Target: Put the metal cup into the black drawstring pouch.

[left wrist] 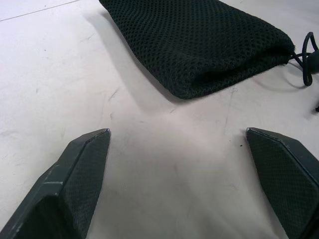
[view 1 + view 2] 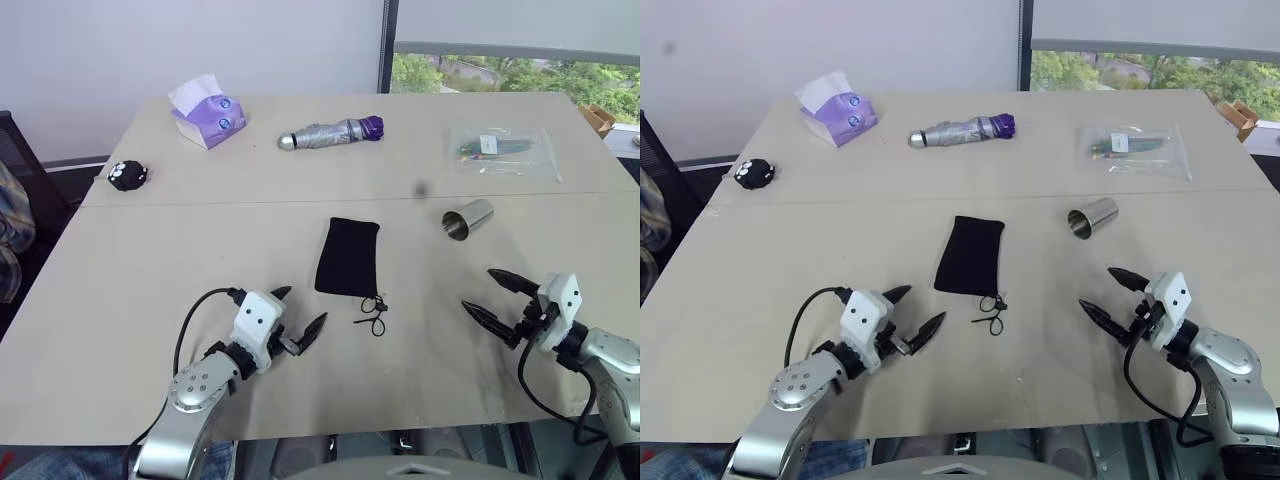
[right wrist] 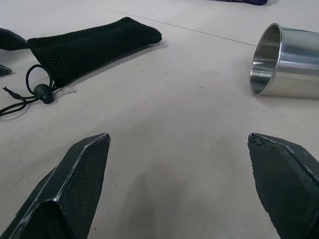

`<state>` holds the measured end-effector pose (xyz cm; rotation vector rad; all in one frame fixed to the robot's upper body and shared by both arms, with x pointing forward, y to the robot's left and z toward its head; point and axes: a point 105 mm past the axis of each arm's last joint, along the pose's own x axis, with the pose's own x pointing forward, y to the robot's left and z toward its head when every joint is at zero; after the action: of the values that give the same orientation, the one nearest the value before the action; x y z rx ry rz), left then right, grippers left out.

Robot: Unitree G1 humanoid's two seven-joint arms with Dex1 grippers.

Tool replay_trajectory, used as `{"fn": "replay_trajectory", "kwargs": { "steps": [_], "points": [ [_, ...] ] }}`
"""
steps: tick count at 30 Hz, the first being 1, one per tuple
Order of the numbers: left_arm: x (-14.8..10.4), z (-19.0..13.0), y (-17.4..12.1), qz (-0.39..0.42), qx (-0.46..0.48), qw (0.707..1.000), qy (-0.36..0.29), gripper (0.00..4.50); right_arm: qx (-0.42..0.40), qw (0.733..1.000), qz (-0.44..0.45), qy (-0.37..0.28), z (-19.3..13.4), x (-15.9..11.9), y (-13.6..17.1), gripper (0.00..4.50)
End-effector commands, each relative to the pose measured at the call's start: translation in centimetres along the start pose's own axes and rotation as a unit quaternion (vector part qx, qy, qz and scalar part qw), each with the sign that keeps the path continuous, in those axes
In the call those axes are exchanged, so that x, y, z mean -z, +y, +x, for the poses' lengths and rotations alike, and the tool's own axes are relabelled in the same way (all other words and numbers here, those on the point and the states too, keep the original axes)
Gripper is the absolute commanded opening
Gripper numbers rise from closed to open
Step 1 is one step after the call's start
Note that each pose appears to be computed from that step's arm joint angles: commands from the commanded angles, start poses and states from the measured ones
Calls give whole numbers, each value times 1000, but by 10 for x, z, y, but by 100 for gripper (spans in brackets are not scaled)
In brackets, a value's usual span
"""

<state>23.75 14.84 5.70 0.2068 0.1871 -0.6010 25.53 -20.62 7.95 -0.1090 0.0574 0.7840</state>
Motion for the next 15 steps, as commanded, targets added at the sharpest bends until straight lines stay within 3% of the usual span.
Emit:
{"fn": "replay_trajectory", "kwargs": {
  "steps": [1,15],
  "points": [
    [2,-5,1,-7,-4,1000,8,450,-2,1000,-25,-9,-5,-11,-2,448],
    [-10,-4,1,7,28,1000,3,450,8,1000,-23,-15,-3,-12,6,448]
  ]
}}
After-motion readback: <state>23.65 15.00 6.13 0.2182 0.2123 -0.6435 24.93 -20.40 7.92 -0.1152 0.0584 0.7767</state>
